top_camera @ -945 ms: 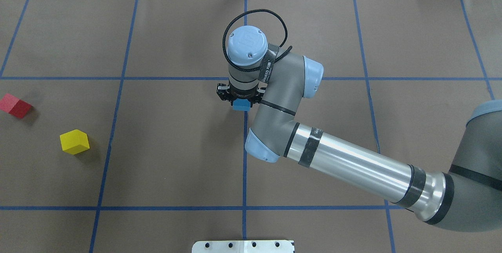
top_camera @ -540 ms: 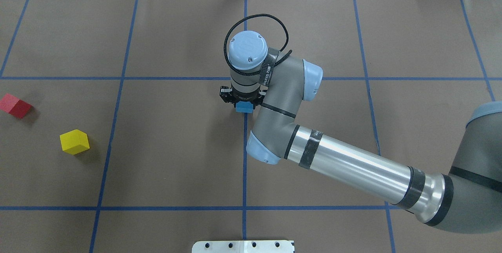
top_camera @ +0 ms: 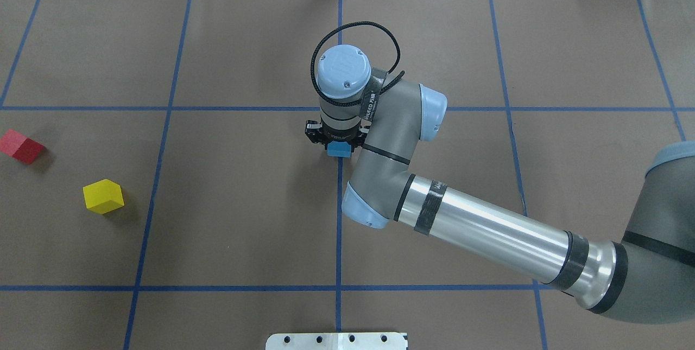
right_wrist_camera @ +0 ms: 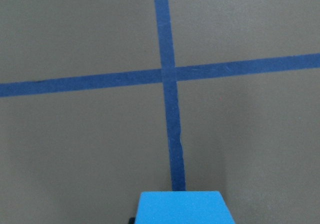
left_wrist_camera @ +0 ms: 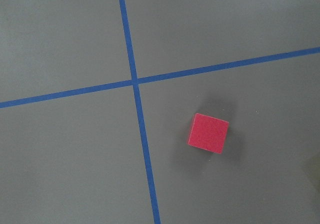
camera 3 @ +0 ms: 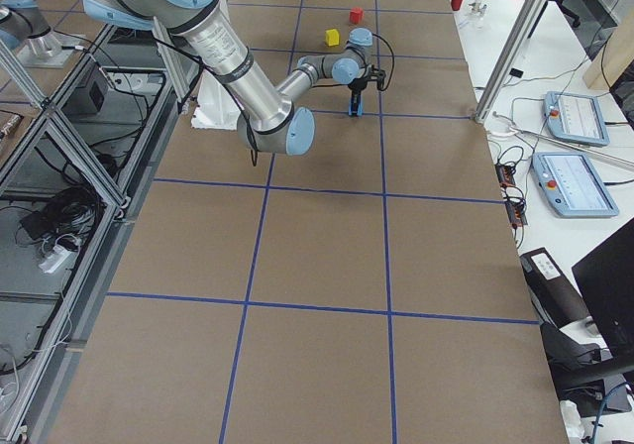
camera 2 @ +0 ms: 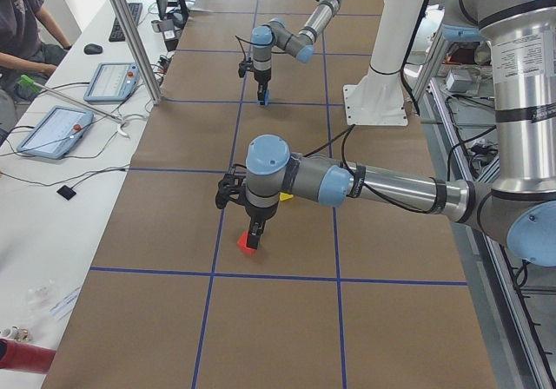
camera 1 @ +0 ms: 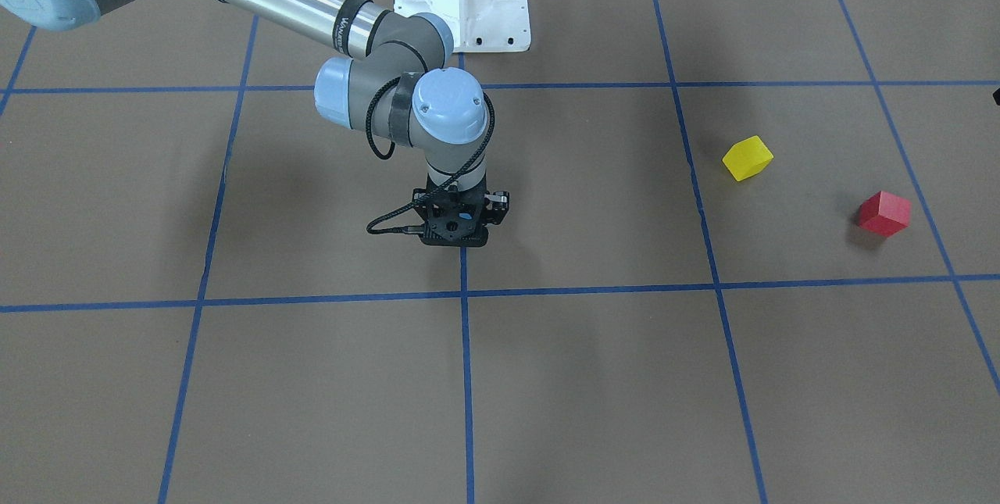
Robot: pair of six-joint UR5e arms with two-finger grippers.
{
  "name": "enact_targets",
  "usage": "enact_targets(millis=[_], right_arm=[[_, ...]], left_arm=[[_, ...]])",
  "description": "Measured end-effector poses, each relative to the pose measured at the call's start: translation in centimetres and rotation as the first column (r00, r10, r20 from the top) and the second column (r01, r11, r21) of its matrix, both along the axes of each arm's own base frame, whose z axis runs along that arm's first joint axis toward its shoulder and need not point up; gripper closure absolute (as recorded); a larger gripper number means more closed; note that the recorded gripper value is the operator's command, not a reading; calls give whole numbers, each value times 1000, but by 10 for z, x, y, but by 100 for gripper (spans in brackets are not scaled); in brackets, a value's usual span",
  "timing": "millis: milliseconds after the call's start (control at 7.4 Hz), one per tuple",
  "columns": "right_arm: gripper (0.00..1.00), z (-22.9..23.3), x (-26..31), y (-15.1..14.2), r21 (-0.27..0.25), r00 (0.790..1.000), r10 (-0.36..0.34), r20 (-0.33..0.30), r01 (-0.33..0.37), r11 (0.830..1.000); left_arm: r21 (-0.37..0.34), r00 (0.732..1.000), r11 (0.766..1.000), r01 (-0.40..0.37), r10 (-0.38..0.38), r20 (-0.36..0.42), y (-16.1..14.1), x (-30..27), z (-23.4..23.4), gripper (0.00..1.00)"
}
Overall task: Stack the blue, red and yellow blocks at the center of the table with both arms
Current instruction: 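Lower the blue cube onto the center and open the right gripper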
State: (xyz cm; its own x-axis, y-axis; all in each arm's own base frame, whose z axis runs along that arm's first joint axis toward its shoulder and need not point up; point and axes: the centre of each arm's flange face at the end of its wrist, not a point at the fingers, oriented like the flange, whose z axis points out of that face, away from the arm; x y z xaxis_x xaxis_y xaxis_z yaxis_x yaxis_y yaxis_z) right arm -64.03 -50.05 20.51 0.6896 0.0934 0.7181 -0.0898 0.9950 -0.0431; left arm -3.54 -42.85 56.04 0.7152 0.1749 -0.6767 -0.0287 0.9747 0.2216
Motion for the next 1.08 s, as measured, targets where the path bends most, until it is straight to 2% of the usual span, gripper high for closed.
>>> enact_targets(millis=[135, 270, 405, 810, 1080], right_arm=[[67, 1, -1, 1, 0, 1000, -2, -1, 2, 1000], [25, 1, -2, 2, 0, 1000, -3, -1, 3, 1000], [1, 1, -3, 3, 1, 1000, -4, -2, 4, 1000], [0, 2, -6, 6, 13, 1000, -3, -8, 3, 1000], [0, -7, 2, 5, 25, 1000, -2, 9, 2, 1000]], left_arm=[[2, 1000, 1000, 0, 0, 0, 0, 0, -1, 0], [2, 1000, 1000, 0, 0, 0, 0, 0, -1, 1], [4, 1000, 1000, 0, 0, 0, 0, 0, -2, 1], [8, 1000, 1000, 0, 0, 0, 0, 0, -5, 0], [-2, 1000, 1000, -2, 2, 3, -2, 1, 2, 1]])
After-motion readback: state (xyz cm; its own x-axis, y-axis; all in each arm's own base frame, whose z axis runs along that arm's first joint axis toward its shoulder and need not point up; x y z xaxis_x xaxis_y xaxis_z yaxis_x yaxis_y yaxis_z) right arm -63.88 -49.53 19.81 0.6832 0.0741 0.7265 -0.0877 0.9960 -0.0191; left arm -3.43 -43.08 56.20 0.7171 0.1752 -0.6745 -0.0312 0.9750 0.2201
